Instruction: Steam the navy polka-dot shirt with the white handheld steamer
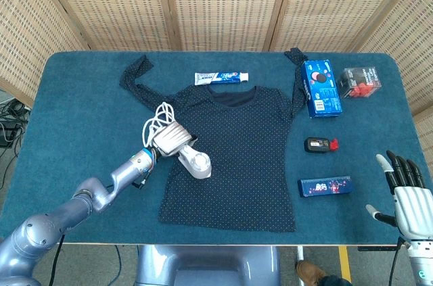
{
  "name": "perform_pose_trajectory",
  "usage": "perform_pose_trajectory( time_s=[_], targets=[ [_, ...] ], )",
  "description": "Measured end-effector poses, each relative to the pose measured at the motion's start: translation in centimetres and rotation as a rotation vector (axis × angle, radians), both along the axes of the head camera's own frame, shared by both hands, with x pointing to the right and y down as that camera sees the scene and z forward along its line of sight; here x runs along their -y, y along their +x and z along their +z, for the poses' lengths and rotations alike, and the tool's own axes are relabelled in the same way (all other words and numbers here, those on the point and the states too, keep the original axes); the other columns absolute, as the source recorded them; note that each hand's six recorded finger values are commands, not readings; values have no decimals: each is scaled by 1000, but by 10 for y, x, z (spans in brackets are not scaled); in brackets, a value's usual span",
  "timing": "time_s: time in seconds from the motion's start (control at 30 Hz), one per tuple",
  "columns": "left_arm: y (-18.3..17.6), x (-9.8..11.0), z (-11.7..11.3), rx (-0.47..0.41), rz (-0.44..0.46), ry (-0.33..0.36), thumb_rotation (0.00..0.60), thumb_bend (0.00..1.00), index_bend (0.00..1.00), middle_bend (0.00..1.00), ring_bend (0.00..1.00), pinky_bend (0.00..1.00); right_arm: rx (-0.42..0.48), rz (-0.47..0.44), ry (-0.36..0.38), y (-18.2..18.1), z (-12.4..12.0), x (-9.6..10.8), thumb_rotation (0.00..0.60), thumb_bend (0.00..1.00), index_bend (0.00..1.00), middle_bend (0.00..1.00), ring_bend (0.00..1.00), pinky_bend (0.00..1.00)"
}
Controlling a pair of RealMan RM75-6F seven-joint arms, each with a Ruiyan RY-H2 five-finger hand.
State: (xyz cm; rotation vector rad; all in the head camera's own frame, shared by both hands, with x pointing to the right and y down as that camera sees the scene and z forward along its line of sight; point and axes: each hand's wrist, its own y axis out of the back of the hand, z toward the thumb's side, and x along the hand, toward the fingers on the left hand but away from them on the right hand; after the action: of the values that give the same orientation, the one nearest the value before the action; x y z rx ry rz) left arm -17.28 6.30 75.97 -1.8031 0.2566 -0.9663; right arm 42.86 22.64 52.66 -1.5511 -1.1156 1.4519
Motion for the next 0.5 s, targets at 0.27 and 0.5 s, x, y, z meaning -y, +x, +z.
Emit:
perform_pose_trajectory(
  time_s=[0.27, 0.5],
  targets=[
    [-20, 18, 3, -7, -111, 2, 600, 562, 1000, 841, 734, 788, -5, 0, -9, 0, 3, 0, 600, 0, 0, 0, 0, 0],
    [-15, 16, 4, -76, -162, -42, 600, 561, 1000, 841, 734, 788, -5, 2, -12, 1, 4, 1, 600, 0, 0, 0, 0, 0]
  ],
)
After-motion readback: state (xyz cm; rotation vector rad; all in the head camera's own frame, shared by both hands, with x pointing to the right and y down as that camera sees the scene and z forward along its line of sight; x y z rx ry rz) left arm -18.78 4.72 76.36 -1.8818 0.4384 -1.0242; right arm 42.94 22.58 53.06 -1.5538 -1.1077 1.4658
